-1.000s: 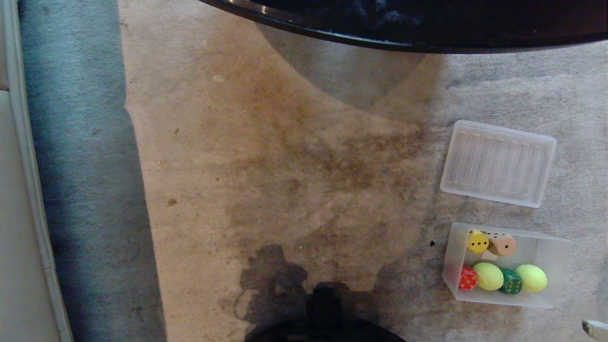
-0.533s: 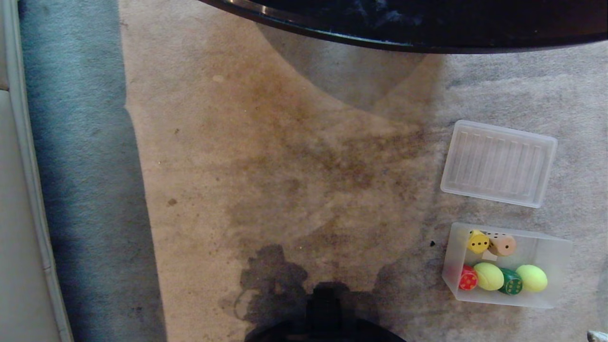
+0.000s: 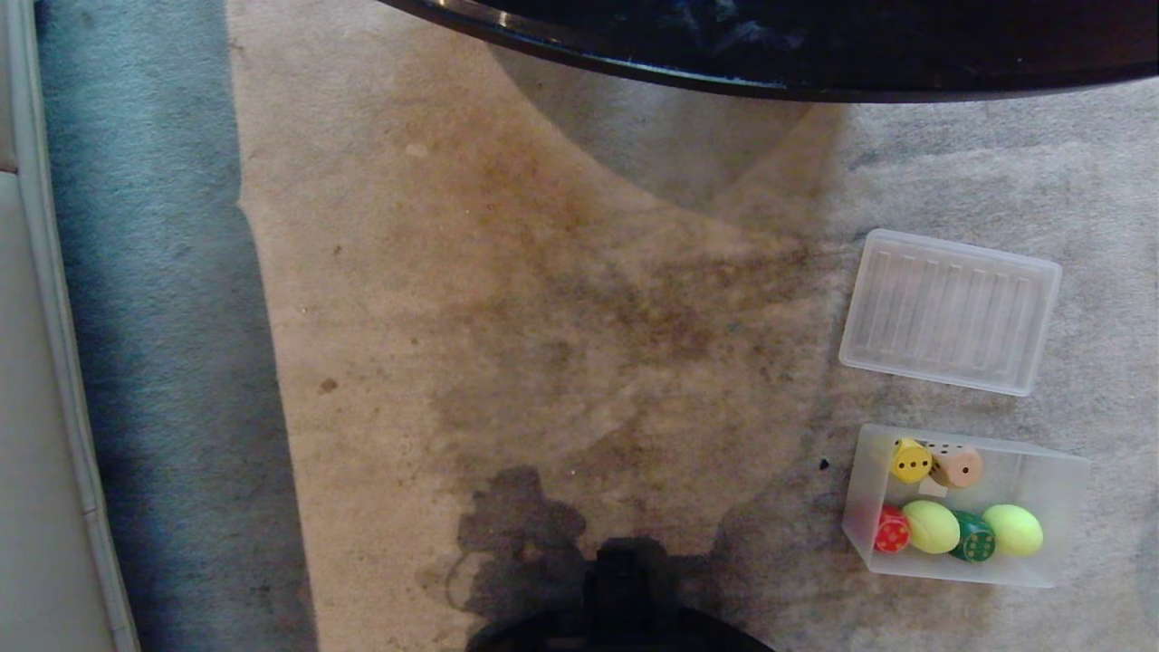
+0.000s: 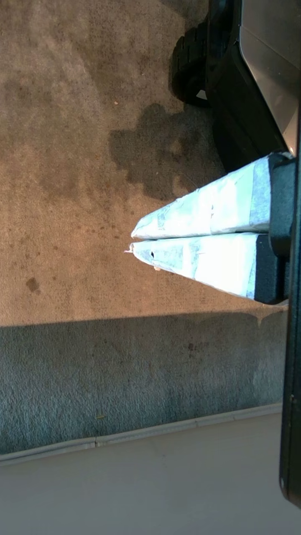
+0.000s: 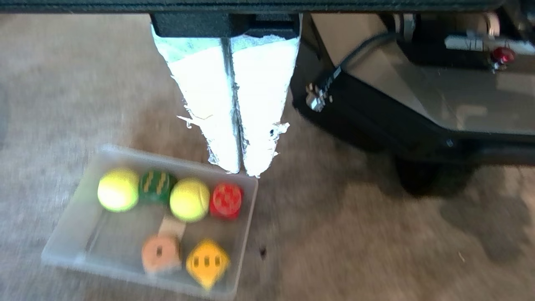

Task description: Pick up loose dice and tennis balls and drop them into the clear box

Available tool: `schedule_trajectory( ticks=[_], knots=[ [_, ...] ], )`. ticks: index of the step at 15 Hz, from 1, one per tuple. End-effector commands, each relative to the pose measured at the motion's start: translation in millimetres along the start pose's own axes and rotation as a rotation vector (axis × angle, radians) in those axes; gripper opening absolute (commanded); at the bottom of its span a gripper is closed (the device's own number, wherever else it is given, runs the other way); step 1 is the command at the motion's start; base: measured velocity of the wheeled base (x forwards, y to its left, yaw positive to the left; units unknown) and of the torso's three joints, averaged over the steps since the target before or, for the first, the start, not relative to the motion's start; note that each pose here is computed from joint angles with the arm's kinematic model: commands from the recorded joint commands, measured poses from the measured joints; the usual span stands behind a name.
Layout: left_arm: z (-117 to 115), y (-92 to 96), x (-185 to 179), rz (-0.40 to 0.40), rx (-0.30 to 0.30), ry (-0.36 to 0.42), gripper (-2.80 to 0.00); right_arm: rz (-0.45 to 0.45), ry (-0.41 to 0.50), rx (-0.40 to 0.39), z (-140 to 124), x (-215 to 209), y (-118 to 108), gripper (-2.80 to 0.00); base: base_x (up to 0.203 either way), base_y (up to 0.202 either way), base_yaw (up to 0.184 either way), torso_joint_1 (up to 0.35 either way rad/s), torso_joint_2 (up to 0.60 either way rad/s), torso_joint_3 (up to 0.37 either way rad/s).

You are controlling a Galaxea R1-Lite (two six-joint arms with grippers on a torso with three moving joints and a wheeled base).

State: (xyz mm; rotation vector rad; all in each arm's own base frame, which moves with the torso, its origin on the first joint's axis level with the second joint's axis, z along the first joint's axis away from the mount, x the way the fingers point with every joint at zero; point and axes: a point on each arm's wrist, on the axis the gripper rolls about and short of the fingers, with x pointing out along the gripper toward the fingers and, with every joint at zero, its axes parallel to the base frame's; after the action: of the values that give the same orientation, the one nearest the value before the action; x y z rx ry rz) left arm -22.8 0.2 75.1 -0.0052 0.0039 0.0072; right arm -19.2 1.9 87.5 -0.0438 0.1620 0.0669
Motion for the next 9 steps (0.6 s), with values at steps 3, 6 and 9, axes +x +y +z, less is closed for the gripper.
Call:
schedule_trajectory(
  ticks=[3, 6, 9],
  knots=[
    [-0.1, 0.0, 0.0, 0.000, -0.001, 0.001, -2.80, -0.005, -0.102, -0.004, -5.8, -9.8, 0.8, -2.80, 0.000, 0.000, 0.000, 0.000, 0.00, 0.000],
    [-0.1, 0.0, 0.0, 0.000, -0.001, 0.001, -2.80, -0.005, -0.102, -0.004, -5.8, -9.8, 0.8, -2.80, 0.000, 0.000, 0.000, 0.000, 0.00, 0.000],
    [-0.1, 0.0, 0.0, 0.000, -0.001, 0.001, -2.80, -0.076, -0.066, -0.018, -14.1, -6.2, -0.7, -2.80, 0.000, 0.000, 0.000, 0.000, 0.00, 0.000]
  ],
)
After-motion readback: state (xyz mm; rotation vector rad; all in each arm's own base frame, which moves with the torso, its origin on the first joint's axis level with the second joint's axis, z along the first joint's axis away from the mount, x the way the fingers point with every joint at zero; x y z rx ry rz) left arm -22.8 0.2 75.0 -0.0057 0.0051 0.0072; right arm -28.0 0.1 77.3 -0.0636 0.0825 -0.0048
